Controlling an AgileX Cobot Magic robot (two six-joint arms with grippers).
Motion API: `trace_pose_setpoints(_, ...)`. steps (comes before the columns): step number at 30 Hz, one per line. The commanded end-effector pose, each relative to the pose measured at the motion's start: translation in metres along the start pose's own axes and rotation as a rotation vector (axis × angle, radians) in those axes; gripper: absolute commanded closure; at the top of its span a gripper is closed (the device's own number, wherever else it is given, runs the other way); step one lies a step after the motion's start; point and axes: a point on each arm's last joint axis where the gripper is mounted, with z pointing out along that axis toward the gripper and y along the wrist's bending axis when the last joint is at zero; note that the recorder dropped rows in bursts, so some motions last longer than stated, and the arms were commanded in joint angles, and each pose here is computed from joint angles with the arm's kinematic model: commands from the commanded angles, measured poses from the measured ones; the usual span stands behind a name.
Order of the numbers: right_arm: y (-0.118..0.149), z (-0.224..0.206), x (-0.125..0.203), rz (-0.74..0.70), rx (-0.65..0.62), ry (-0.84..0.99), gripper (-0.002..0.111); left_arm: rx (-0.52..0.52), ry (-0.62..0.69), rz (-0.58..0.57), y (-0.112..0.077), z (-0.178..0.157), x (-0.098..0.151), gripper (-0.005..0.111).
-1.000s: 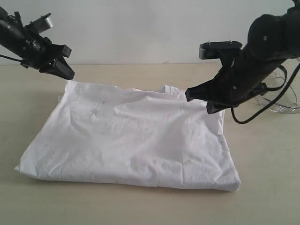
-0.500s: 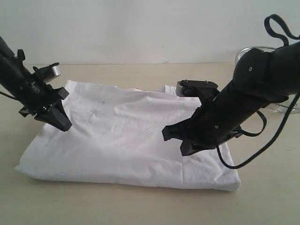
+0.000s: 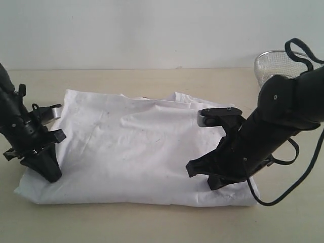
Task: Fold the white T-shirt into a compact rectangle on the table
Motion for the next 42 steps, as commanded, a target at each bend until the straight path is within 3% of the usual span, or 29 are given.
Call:
trace_pose_setpoints(1,-0.002,-0.002,0.001,-0.014,0.017,-0.015,0.108,-0.027,0.102,-0.027,0.009,0.018,0.017,0.102)
trace_pose_setpoints(8,-0.003,-0.002,0.002,0.001,0.033,-0.009,0.108,-0.005,0.150,-0.058,0.011,0.034,0.031,0.102)
trace_pose_setpoints(16,-0.005,-0.002,0.003,0.008,0.050,0.008,0.108,0.066,0.077,-0.034,0.002,0.029,0.027,0.102)
trace_pose_setpoints(21,-0.009,-0.002,0.005,0.020,0.080,0.027,0.108,0.036,0.024,-0.021,-0.001,0.020,0.026,0.102)
trace_pose_setpoints(26,-0.028,-0.007,0.005,0.080,0.103,0.047,0.108,-0.129,-0.002,-0.081,0.011,0.015,0.026,0.102)
trace_pose_setpoints(31,-0.034,-0.008,0.005,0.084,0.140,0.055,0.108,-0.129,-0.061,-0.093,0.009,0.012,0.021,0.102)
trace_pose_setpoints(37,-0.032,-0.038,0.002,0.094,0.158,-0.030,0.108,-0.052,-0.287,-0.057,-0.019,-0.032,0.023,0.102)
trace_pose_setpoints(42,-0.051,-0.068,-0.003,0.190,0.165,-0.098,0.108,-0.028,-0.361,-0.032,-0.036,-0.056,0.033,0.102)
